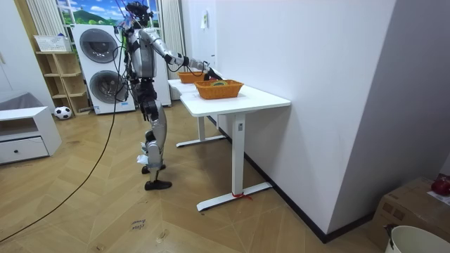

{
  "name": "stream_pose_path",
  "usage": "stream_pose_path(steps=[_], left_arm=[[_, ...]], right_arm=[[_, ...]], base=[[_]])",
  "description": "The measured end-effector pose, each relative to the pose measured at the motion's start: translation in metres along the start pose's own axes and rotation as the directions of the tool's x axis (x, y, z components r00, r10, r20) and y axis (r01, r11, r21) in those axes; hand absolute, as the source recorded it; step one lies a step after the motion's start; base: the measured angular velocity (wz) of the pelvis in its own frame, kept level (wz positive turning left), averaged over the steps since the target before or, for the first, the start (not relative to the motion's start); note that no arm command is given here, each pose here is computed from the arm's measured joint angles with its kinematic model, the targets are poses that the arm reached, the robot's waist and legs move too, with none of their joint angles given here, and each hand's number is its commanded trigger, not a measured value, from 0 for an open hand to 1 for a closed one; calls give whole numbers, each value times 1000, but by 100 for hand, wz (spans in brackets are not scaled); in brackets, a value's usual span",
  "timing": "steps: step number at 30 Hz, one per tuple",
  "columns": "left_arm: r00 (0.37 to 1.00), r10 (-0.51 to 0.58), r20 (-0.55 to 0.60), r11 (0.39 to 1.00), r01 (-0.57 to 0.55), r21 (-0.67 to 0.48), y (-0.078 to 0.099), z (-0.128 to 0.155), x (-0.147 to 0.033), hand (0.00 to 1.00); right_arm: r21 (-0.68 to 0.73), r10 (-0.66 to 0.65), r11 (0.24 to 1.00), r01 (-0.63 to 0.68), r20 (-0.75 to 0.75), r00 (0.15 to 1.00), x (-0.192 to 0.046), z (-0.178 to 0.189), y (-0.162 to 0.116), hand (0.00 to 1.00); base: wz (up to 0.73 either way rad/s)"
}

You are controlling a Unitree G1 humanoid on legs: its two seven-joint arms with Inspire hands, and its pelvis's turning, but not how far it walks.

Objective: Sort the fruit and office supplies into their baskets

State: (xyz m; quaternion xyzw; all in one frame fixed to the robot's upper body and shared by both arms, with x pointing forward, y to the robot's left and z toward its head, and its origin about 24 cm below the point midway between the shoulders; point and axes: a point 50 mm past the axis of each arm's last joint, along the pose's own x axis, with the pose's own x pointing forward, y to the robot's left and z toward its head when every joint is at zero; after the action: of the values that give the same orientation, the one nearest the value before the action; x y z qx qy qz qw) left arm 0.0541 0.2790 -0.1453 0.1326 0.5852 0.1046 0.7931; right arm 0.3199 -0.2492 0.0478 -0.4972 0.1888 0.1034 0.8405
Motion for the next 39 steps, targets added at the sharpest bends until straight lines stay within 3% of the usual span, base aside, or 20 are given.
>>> stream_pose_path(steps=[13,26,27,28,39], left_arm=[[999,-38,36,999,36,34,-5,12,1,0],[999,-35,39,999,34,33,-4,14,1,0],[999,-35,39,999,34,32,-4,14,1,0],[998,-36,42,999,35,30,-5,15,2,0],[998,-31,51,999,30,24,-4,19,2,0]], right_arm=[[71,80,994,-80,6,997,3,-1,7,0],[56,141,989,-141,-10,990,2,-6,7,0],[57,149,987,-148,-9,989,2,-6,7,96],[58,159,986,-158,-8,987,1,-6,7,100],[53,141,989,-139,-17,990,1,-8,7,100]], base=[[1],[2],[0],[0],[1]])
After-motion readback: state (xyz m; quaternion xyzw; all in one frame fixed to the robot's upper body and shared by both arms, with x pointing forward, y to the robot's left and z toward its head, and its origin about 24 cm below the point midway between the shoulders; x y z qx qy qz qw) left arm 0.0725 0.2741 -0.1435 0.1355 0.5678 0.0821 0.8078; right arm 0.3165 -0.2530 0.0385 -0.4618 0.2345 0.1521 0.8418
